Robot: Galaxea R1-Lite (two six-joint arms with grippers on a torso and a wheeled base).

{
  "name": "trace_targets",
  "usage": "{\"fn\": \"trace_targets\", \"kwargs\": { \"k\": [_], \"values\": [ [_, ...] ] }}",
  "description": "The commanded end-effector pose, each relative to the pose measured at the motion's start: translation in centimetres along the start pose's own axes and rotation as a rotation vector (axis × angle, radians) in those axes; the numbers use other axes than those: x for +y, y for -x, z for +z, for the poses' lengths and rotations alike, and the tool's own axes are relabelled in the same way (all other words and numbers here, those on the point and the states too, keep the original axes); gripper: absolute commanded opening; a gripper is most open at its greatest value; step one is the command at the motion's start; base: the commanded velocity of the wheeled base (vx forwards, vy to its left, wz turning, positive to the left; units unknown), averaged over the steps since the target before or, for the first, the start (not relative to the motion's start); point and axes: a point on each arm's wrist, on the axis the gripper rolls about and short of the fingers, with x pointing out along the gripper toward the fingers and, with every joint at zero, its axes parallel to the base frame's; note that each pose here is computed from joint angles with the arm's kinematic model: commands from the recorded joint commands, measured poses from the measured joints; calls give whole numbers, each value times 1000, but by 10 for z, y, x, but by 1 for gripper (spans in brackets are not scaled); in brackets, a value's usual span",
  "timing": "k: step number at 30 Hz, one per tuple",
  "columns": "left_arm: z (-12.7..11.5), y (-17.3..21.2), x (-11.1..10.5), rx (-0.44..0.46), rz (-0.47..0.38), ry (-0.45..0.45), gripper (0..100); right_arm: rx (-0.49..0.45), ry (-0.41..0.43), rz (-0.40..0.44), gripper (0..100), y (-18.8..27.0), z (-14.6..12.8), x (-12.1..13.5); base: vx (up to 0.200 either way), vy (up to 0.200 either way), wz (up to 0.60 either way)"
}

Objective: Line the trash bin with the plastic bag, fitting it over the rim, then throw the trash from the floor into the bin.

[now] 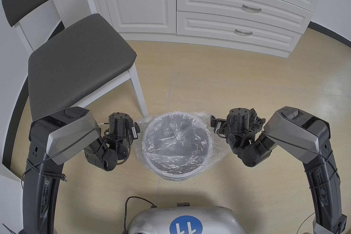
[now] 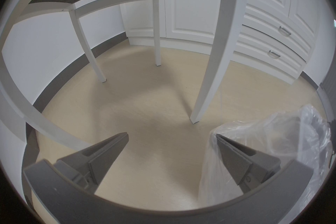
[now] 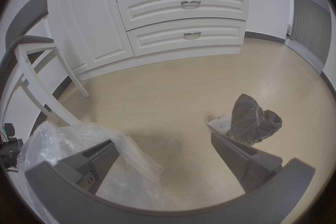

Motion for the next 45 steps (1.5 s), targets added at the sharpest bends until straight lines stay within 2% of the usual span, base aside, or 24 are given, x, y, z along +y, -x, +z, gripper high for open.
{"fn": "trace_targets", "kwargs": {
  "k": [1, 3, 4, 6, 8, 9, 10, 12, 18, 24, 30, 34, 41, 45],
  "values": [
    [26, 18, 3, -16, -7, 7, 100, -18, 22, 5, 100, 16, 19, 5, 0, 0, 0],
    [32, 23, 4, -19, -11, 9, 100, -22, 31, 8, 100, 21, 24, 6, 0, 0, 0],
    [46, 37, 6, -22, -30, 13, 100, -31, 55, 25, 100, 37, 37, 11, 0, 0, 0],
    [56, 50, 7, -20, -53, 11, 100, -28, 70, 33, 100, 51, 45, 11, 0, 0, 0],
    [59, 60, 9, -2, -78, 2, 100, -17, 110, 28, 100, 63, 47, 11, 0, 0, 0],
    [60, 60, 9, 0, -80, 2, 100, -14, 121, 24, 100, 65, 47, 11, 0, 0, 0],
    [58, 67, 11, 26, -107, -12, 100, -9, 188, 2, 100, 74, 49, 7, 0, 0, 0],
    [53, 72, 12, 65, -140, -30, 100, 4, 235, -7, 100, 81, 48, 3, 0, 0, 0],
    [43, 72, 15, 121, -149, -53, 100, 52, 266, -27, 100, 78, 39, -6, 0, 0, 0],
    [34, 71, 22, 239, -106, -122, 100, 219, 343, -47, 100, 80, 20, -25, 0, 0, 0],
    [24, 63, 24, 266, -93, -131, 100, 291, 364, -40, 100, 67, -8, -31, 0, 0, 0],
    [4, 49, 22, 297, -85, -137, 100, 309, 354, -59, 100, 47, -27, -38, 0, 0, 0],
    [-31, 32, 20, 363, -70, -161, 100, 337, 266, -24, 100, 27, -53, -33, 0, 0, 0],
    [-45, 23, 19, 381, -63, -157, 100, 350, 266, -28, 100, 22, -62, -37, 0, 0, 0]
  ]
}}
